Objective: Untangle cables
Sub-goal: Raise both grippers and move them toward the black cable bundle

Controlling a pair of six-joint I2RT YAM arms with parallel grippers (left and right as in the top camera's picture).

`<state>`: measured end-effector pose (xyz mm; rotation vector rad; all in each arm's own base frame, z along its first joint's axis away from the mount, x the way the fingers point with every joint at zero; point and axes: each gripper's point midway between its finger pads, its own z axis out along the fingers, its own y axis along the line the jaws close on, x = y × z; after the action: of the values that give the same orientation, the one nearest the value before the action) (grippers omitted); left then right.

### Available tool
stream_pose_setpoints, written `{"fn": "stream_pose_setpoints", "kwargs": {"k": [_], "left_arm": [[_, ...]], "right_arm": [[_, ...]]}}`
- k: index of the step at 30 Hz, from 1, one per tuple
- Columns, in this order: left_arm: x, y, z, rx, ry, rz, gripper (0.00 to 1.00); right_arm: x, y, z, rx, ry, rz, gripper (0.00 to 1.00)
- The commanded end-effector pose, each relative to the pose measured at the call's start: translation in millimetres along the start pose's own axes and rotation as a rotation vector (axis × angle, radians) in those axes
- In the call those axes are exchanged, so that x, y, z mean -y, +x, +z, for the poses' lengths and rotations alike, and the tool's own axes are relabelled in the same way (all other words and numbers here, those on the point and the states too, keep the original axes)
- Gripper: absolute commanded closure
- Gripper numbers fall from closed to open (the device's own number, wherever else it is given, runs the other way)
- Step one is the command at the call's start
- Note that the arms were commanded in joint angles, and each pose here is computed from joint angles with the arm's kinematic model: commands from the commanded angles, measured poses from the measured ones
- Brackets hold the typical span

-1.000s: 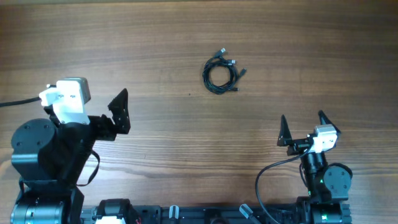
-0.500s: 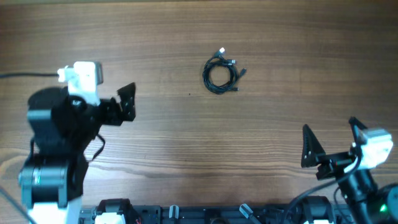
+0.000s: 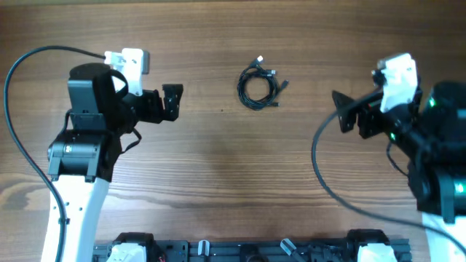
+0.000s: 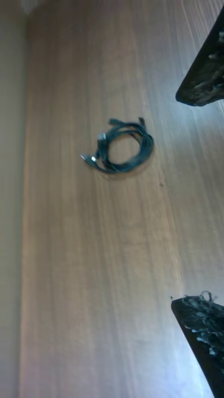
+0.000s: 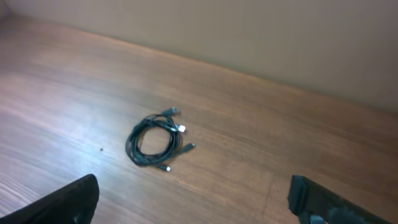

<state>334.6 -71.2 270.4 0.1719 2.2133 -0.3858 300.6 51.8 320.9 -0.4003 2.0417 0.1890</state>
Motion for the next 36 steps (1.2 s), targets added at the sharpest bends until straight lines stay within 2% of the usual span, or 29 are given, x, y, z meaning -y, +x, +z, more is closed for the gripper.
{"fn": "stream_pose_setpoints", "kwargs": {"k": [1, 3, 4, 6, 9, 11, 13, 17, 22, 27, 32, 36], "left_arm": [[21, -3, 10, -0.005, 0.063, 0.039, 0.0], [30, 3, 26, -0.041, 0.088, 0.05, 0.0], [32, 3, 34, -0.046, 0.095, 0.028, 0.0], [32, 2, 49, -0.053, 0.1, -0.02, 0.0], [39, 10, 70, -0.093, 0.123, -0.013, 0.0], [47, 18, 85, -0.121, 0.14, 0.0, 0.0], [54, 17, 96, -0.115, 0.142, -0.021, 0.0], [70, 18, 111, -0.107, 0.151, 0.0, 0.0], [49, 21, 123, -0.101, -0.001, 0.034, 0.0], [45, 12, 129, -0.061, -0.02, 0.039, 0.0], [45, 21, 158, -0.115, -0.008, 0.036, 0.0], [53, 15, 160, -0.089, 0.033, 0.036, 0.0]], "right_arm": [[9, 7, 21, -0.059, 0.004, -0.021, 0.0], [2, 11, 25, -0.079, -0.037, 0.065, 0.0], [-2, 9, 25, -0.066, -0.064, 0.052, 0.0], [3, 1, 25, -0.037, -0.038, 0.053, 0.0], [16, -8, 26, -0.003, 0.028, 0.107, 0.0], [39, 2, 30, -0.039, 0.162, 0.234, 0.0], [49, 12, 38, -0.076, 0.211, 0.282, 0.0], [54, 45, 73, -0.215, 0.214, 0.387, 0.0], [49, 84, 100, -0.385, 0.18, 0.444, 0.0], [48, 66, 83, -0.408, 0.168, 0.398, 0.0], [49, 22, 56, -0.379, 0.169, 0.358, 0.0], [47, 33, 59, -0.446, 0.163, 0.377, 0.0]]}}
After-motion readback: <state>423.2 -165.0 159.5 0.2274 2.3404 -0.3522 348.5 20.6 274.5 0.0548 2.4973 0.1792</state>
